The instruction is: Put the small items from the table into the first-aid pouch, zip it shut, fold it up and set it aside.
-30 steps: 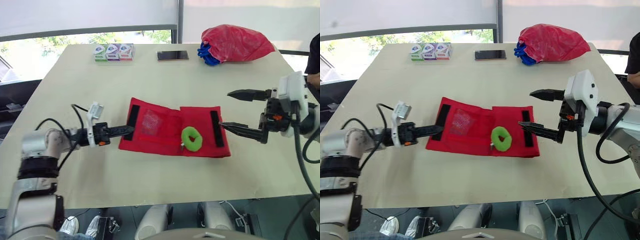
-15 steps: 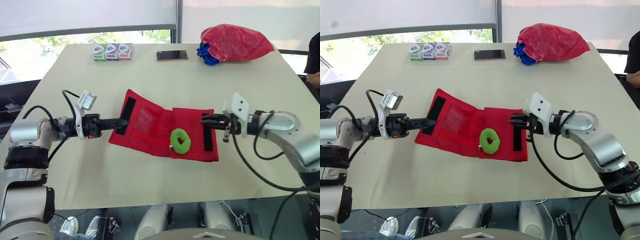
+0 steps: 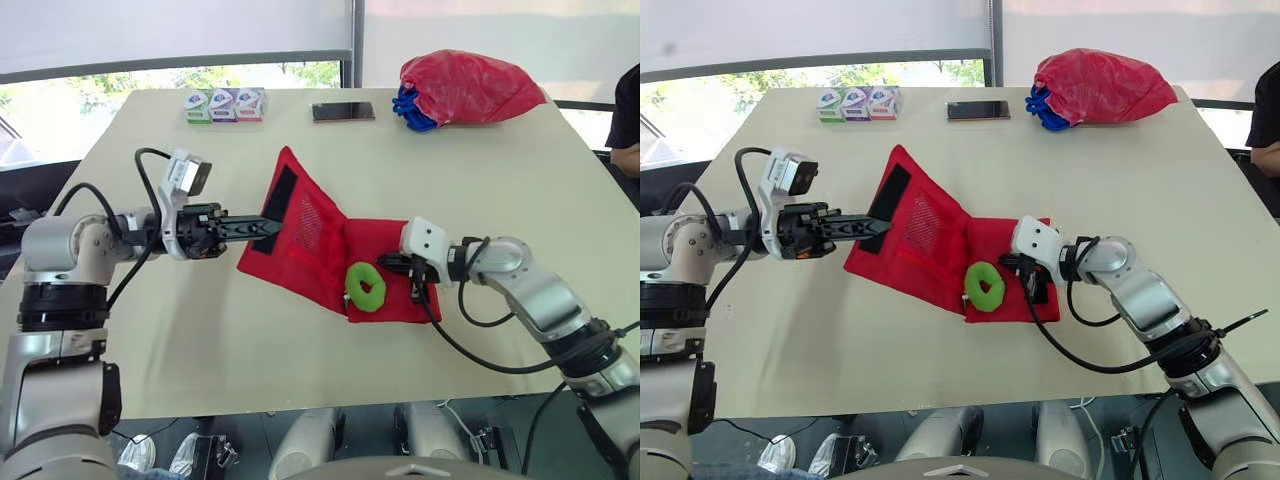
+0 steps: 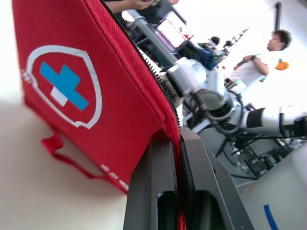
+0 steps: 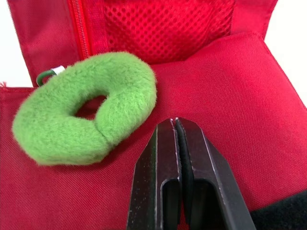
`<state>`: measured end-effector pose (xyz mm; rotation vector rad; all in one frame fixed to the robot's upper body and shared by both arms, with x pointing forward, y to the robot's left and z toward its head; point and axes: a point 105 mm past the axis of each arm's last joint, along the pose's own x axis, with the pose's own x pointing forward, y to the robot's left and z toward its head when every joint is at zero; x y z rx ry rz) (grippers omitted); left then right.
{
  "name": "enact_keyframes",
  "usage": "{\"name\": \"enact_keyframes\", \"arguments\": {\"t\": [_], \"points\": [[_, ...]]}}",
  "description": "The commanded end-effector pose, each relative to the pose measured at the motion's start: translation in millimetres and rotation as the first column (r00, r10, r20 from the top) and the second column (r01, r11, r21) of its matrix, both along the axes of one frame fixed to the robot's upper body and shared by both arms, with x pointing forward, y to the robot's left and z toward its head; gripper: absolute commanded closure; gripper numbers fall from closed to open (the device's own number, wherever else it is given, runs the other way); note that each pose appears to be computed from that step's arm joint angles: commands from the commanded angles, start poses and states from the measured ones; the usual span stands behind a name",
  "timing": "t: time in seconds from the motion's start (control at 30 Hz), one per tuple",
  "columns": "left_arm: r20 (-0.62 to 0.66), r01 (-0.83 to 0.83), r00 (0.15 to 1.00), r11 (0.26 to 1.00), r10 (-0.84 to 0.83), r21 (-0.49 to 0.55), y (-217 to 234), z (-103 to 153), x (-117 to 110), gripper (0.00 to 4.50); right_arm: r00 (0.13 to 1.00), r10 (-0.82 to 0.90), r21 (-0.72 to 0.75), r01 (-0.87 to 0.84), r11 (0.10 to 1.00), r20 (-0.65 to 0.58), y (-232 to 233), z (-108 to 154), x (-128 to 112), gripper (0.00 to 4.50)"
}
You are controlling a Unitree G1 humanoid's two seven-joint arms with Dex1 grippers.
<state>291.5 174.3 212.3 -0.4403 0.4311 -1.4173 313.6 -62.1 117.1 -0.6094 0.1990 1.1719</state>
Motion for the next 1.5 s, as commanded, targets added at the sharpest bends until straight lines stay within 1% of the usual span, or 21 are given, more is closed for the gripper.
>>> {"name": "enact_keyframes", "arguments": {"t": [0.03,0.2,0.33,0.43,0.5,0.53,0.57,0.63,0.8,0.9,1.0,1.1,1.2,1.27,1.33,1.4,1.5], "points": [[0.112,0.119,0.988,0.990,-0.109,-0.080,-22.1,27.4,-8.0,4.50,0.994,-0.084,-0.088,0.078,0.993,-0.073,-13.6,-29.9,3.2,4.42],[0.123,0.226,0.970,0.964,-0.210,-0.138,-63.0,25.8,-6.4,4.50,0.992,-0.103,-0.072,0.098,0.993,-0.067,-11.7,-29.8,7.4,4.42],[0.099,0.247,0.967,0.953,-0.233,-0.173,-86.7,14.6,0.9,4.50,0.990,-0.128,-0.036,0.126,0.991,-0.057,-12.6,-25.9,10.6,4.42],[0.077,0.261,0.965,0.943,-0.250,-0.206,-95.8,7.1,4.1,4.50,0.986,-0.160,0.008,0.160,0.987,-0.040,-13.8,-20.7,13.9,4.42],[0.058,0.255,0.967,0.944,-0.249,-0.211,-99.3,-0.7,9.3,4.50,0.983,-0.183,0.076,0.185,0.980,-0.027,-12.1,-10.0,16.1,4.42],[0.054,0.253,0.967,0.944,-0.247,-0.210,-100.4,-3.7,11.7,4.50,0.980,-0.196,0.135,0.198,0.971,-0.027,-10.1,-1.7,16.9,4.42],[0.053,0.252,0.968,0.945,-0.246,-0.210,-101.1,-5.3,13.7,4.50,0.979,-0.203,0.199,0.204,0.959,-0.024,-8.1,8.4,16.7,4.42],[0.053,0.253,0.968,0.943,-0.247,-0.215,-102.0,-6.4,16.2,4.50,0.977,-0.211,0.272,0.210,0.939,-0.028,-9.0,21.2,13.3,4.42],[0.050,0.267,0.964,0.933,-0.262,-0.242,-108.1,-7.3,19.4,4.50,0.983,-0.185,0.391,0.179,0.903,-0.023,-19.9,49.4,-5.6,4.42],[0.042,0.284,0.958,0.929,-0.283,-0.238,-115.3,-14.0,16.9,4.50,0.982,-0.187,0.398,0.185,0.898,-0.034,-36.1,57.6,-17.1,4.42],[0.012,0.275,0.960,0.935,-0.280,-0.225,-122.2,-26.6,17.3,4.50,0.972,-0.237,0.408,0.217,0.887,-0.001,-63.4,71.1,-28.0,4.42],[-0.014,0.267,0.961,0.939,-0.277,-0.218,-128.5,-36.5,17.3,4.50,0.960,-0.276,0.394,0.236,0.888,0.048,-86.9,82.1,-41.1,4.42],[-0.051,0.238,0.967,0.954,-0.251,-0.184,-136.5,-49.5,21.1,4.50,0.955,-0.284,0.353,0.239,0.904,0.082,-105.6,88.5,-56.5,4.42],[-0.067,0.207,0.973,0.967,-0.219,-0.150,-144.1,-60.8,26.1,4.50,0.962,-0.267,0.306,0.236,0.922,0.062,-120.3,90.0,-72.5,4.42],[-0.076,0.169,0.981,0.977,-0.179,-0.127,-150.3,-69.0,32.5,4.50,0.964,-0.262,0.289,0.239,0.927,0.042,-130.9,94.7,-82.6,4.42],[-0.083,0.147,0.984,0.983,-0.157,-0.114,-154.5,-74.9,36.6,4.50,0.962,-0.269,0.268,0.250,0.930,0.036,-140.8,97.5,-87.7,4.04],[-0.093,0.140,0.984,0.986,-0.149,-0.095,-160.1,-81.1,39.1,4.50,0.956,-0.293,0.217,0.280,0.935,0.031,-160.3,97.9,-93.6,2.80]]}}
